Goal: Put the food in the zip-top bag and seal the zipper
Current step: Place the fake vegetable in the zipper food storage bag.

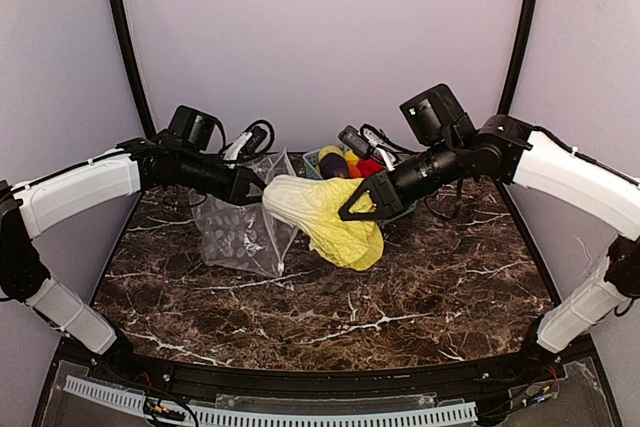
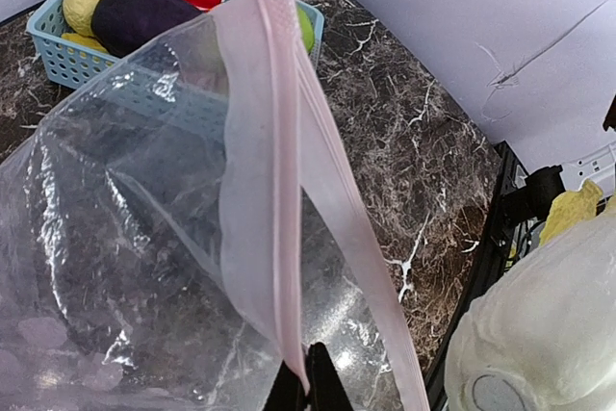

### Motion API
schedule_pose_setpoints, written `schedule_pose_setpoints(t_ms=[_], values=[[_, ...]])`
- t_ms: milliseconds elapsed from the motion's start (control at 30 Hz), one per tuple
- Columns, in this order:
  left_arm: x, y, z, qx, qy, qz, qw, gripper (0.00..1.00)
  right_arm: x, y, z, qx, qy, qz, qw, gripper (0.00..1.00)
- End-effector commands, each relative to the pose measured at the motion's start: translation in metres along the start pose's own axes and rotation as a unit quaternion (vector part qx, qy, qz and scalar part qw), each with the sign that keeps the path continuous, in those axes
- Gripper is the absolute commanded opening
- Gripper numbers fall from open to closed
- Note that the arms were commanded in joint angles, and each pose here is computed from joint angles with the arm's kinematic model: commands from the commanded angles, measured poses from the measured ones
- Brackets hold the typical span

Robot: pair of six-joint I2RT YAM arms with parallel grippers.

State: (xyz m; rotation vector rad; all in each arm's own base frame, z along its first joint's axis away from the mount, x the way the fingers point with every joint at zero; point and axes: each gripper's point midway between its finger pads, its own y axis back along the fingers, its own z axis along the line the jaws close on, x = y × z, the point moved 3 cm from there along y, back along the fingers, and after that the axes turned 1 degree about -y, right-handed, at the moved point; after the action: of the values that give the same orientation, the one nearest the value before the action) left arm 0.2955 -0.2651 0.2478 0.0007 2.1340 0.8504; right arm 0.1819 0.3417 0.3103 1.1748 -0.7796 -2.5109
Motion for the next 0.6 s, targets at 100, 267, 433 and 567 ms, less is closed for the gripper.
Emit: schedule_pose_setpoints(t_ms=[100,267,433,567], values=[[-0.004,0.012,-0.016,0.039,-0.016,-0.021,0.999,0.01,-0.021,-0.008,-0.009,-0.015,-0.005,-0.033,0.999,0.00],[-0.005,0.014,-0.018,0.041,-0.023,-0.023,0.999,0.01,-0.019,-0.017,-0.031,0.030,-0.035,-0.015,0.999,0.00],[-0.007,0.018,-0.017,0.027,-0.031,-0.027,0.999,0.01,-0.003,-0.008,-0.072,0.112,-0.098,-0.001,0.989,0.00],[-0.006,0.016,-0.019,0.041,-0.030,-0.024,0.998,0.01,0.000,-0.007,-0.085,0.139,-0.112,0.001,0.984,0.00]])
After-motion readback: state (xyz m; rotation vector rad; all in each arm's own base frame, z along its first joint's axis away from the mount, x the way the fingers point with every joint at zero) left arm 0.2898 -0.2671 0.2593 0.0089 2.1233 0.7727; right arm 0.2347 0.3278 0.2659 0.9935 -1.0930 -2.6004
